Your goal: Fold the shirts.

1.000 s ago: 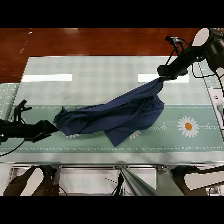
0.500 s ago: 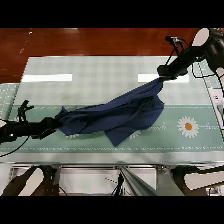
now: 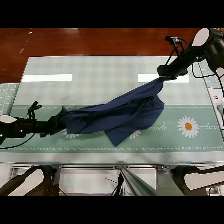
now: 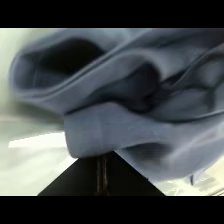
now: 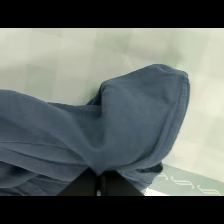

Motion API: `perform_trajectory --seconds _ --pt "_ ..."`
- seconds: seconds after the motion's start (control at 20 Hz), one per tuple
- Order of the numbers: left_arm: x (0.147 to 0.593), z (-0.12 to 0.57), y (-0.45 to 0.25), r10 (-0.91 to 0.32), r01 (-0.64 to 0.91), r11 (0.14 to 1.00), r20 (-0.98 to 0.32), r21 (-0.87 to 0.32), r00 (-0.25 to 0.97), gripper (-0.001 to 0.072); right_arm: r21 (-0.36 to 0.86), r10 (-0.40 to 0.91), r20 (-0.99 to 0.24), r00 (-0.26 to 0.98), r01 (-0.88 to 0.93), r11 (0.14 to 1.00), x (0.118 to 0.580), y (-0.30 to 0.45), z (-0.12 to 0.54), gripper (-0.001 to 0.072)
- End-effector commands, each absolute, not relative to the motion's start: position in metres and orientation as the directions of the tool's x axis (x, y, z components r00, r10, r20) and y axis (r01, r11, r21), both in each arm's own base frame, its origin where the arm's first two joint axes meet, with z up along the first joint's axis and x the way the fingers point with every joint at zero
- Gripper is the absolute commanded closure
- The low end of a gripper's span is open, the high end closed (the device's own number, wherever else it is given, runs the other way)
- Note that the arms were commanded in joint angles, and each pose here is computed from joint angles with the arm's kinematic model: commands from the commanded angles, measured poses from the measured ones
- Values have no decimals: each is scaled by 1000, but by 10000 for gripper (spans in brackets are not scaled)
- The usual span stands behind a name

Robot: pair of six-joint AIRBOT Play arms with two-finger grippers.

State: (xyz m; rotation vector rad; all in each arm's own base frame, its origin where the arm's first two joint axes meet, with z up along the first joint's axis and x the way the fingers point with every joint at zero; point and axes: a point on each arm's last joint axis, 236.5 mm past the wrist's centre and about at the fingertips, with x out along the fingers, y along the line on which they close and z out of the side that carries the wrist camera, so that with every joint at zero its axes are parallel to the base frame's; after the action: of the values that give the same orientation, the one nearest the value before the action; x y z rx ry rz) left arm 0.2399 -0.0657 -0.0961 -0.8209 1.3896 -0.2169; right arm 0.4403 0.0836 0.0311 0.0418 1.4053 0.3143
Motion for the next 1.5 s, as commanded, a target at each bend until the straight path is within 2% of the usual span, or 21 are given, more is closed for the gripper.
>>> perform_trajectory --seconds 0.0,0.2,0.45,0.75,0.95,1.1,1.2,1.35,1.4,1.45 --pt "262 -76 -67 -601 -266 704 -752 -658 270 688 215 241 -962 126 -191 958 439 84 31 686" --pt "299 -10 -57 -571 -110 747 -718 -655 399 690 215 241 -962 126 -191 958 439 84 31 686" --pt "330 74 -45 -506 43 806 -648 -591 570 691 215 241 -962 126 -191 958 439 84 31 686" --pt "350 125 -35 -456 104 838 -584 -535 672 691 214 243 -960 137 -194 957 439 84 35 686" --pt "374 157 -21 -396 113 852 -488 -511 778 691 188 242 -924 297 -197 962 458 79 72 686" --pt "382 191 -28 -413 198 860 -416 -469 810 691 156 245 -819 519 -210 965 475 78 139 686" --pt "384 197 -26 -404 199 865 -403 -461 821 690 135 243 -715 655 -212 968 484 76 186 685" --pt "389 186 -26 -411 189 860 -425 -474 807 687 125 240 -660 712 -211 969 487 75 209 684" --pt "391 180 -27 -418 186 856 -435 -482 797 683 127 240 -668 705 -211 969 487 75 206 624" --pt "392 175 -29 -427 185 852 -446 -490 787 628 128 240 -678 695 -211 969 487 75 201 460"
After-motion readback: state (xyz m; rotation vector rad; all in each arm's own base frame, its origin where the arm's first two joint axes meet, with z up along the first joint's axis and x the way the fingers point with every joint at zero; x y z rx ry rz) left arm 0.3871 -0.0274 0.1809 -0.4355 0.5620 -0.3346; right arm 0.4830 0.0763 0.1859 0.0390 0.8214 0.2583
